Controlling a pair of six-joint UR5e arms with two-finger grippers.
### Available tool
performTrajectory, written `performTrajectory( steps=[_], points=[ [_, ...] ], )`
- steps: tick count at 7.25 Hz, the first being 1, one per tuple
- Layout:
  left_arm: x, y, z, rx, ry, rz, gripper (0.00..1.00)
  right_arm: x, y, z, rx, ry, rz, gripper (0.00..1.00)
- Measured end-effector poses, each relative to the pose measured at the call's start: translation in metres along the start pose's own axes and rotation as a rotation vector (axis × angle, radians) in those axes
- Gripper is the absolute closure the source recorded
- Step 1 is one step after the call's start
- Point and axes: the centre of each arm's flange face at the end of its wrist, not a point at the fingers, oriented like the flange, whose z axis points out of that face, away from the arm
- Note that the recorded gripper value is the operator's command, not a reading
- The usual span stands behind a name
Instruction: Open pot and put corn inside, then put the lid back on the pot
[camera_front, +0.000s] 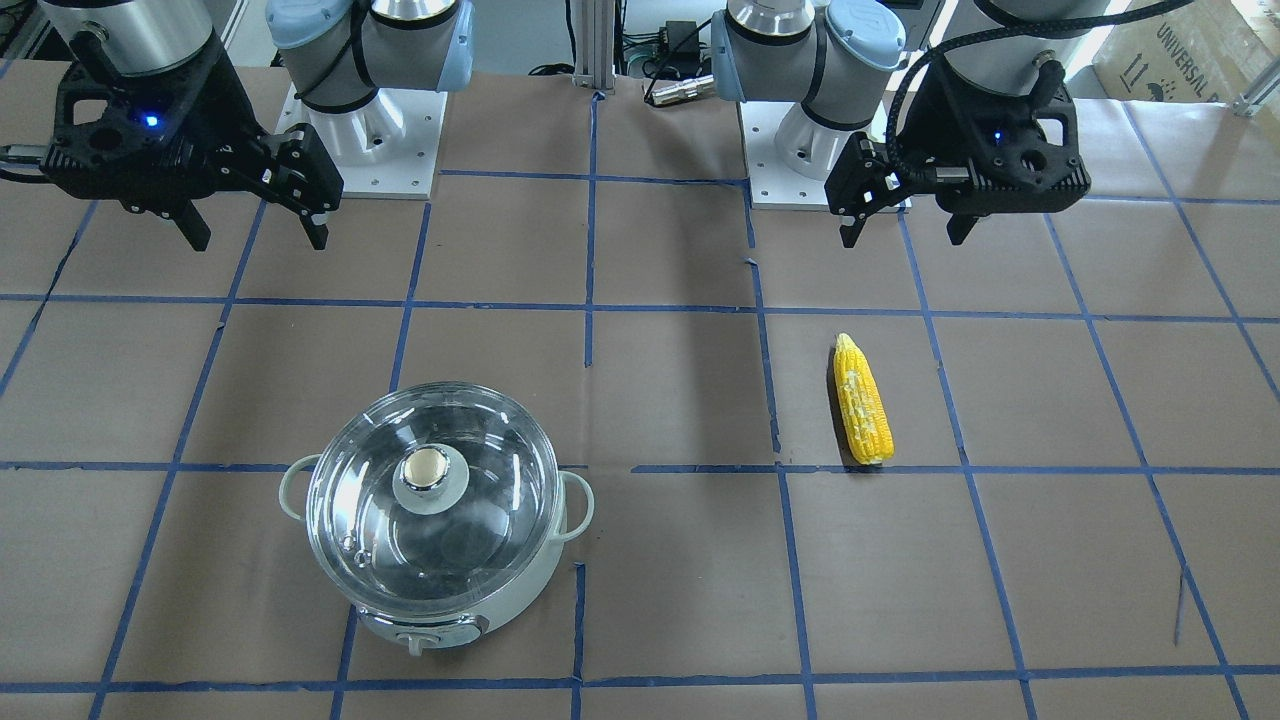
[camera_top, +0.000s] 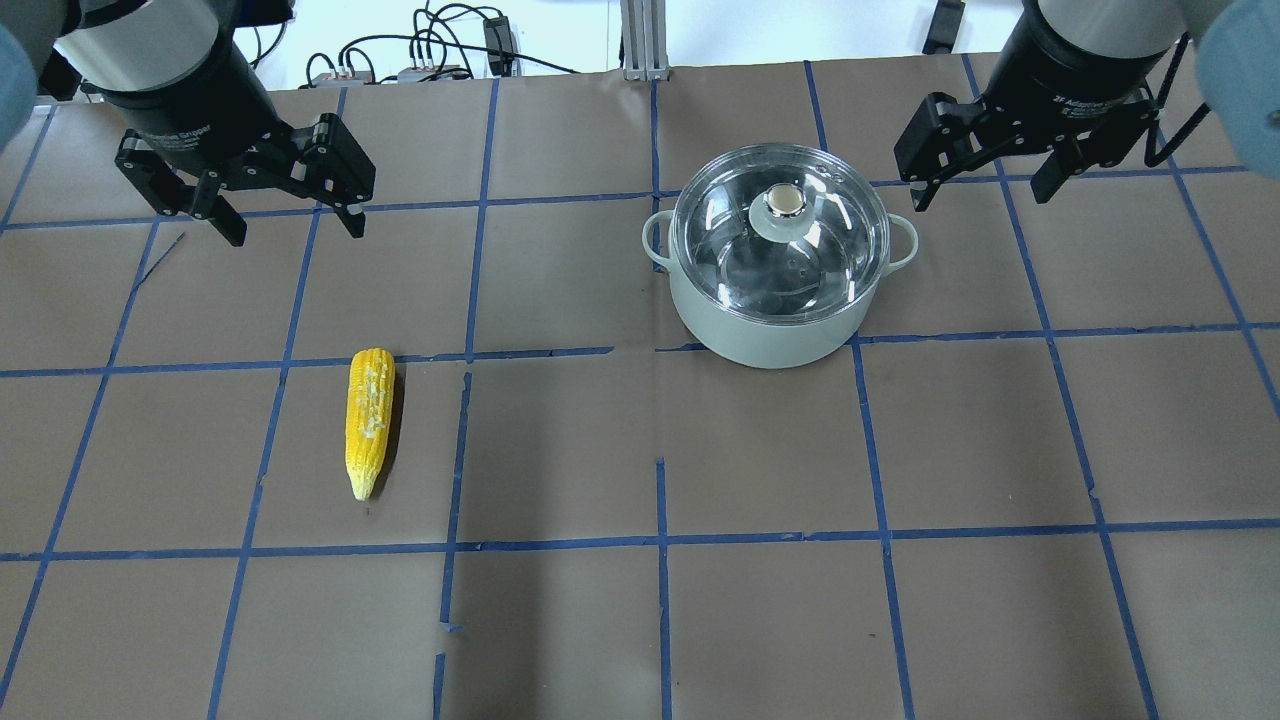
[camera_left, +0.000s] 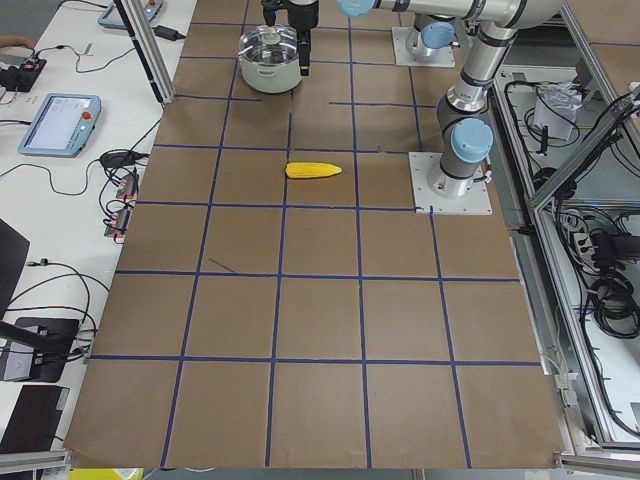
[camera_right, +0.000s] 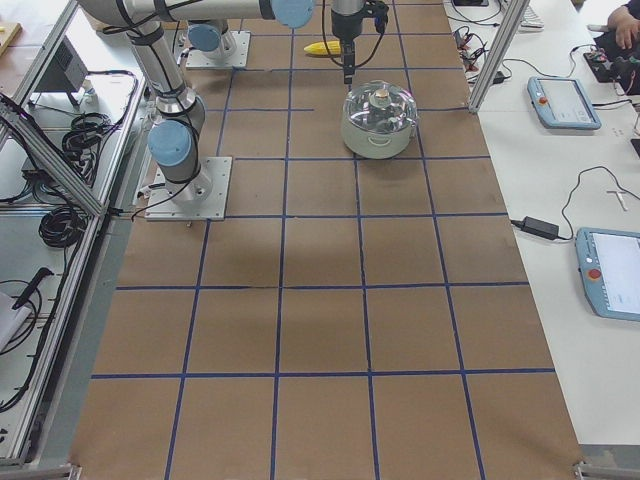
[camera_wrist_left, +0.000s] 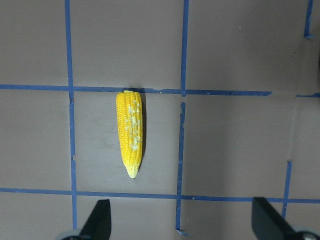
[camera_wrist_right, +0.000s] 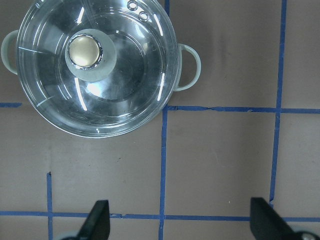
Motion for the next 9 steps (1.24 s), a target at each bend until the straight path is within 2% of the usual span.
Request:
performTrajectory(
  steps=[9],
  points=[
    [0.000,-0.004,0.005,-0.008,0.000,0.000,0.00,-0.028,0.000,0.007,-0.004,-0.016,-0.033,0.00]
  ],
)
